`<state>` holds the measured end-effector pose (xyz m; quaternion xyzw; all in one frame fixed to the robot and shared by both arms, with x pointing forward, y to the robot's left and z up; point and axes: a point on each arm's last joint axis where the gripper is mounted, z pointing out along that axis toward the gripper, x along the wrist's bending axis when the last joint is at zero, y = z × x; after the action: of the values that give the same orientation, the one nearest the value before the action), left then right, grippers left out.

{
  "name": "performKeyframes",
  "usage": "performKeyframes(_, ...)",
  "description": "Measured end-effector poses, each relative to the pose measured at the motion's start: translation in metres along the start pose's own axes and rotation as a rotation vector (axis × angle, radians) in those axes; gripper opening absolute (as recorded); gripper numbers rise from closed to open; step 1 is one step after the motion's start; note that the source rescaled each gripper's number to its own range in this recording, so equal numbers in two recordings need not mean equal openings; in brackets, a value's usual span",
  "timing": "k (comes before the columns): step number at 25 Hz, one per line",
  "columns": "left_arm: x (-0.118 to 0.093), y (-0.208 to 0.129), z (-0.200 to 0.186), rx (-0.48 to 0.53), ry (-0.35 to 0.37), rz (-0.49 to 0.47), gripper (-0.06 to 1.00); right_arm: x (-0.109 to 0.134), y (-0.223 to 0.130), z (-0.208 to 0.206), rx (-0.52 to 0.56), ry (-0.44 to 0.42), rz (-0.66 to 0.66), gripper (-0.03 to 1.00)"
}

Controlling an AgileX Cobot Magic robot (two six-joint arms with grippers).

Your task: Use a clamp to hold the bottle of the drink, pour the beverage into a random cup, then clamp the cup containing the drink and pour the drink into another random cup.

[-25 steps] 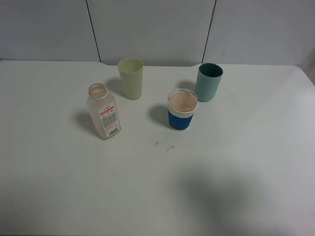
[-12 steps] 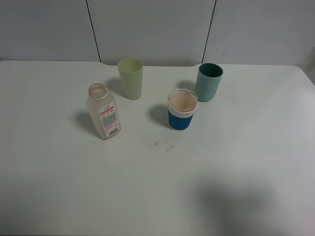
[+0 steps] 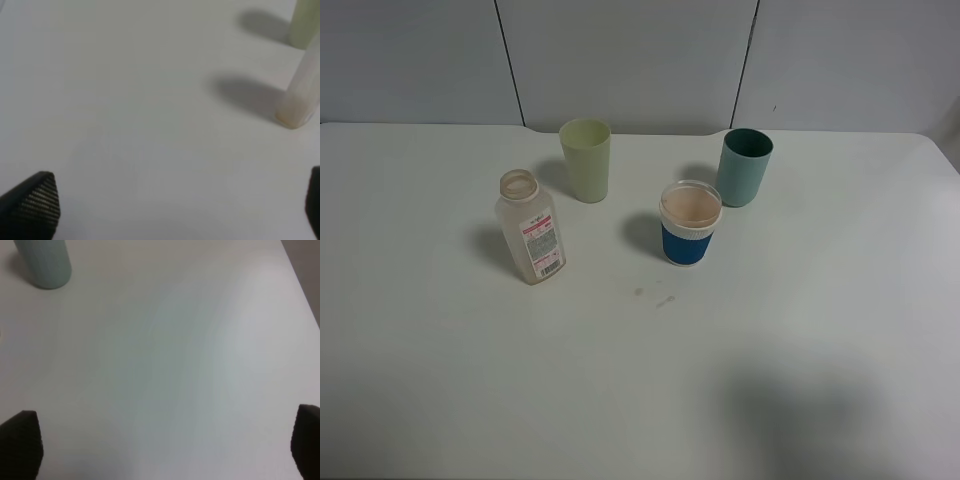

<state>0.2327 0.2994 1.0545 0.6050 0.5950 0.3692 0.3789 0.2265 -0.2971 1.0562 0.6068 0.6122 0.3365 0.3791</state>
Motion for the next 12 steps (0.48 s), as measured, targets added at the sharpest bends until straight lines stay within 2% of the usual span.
performKeyframes(12,0.0000,0.0000,0.0000,0.000,0.000,0.000,1.00,0.0002,0.0013,0.0000,-0.014,0.002,0.014,1.00)
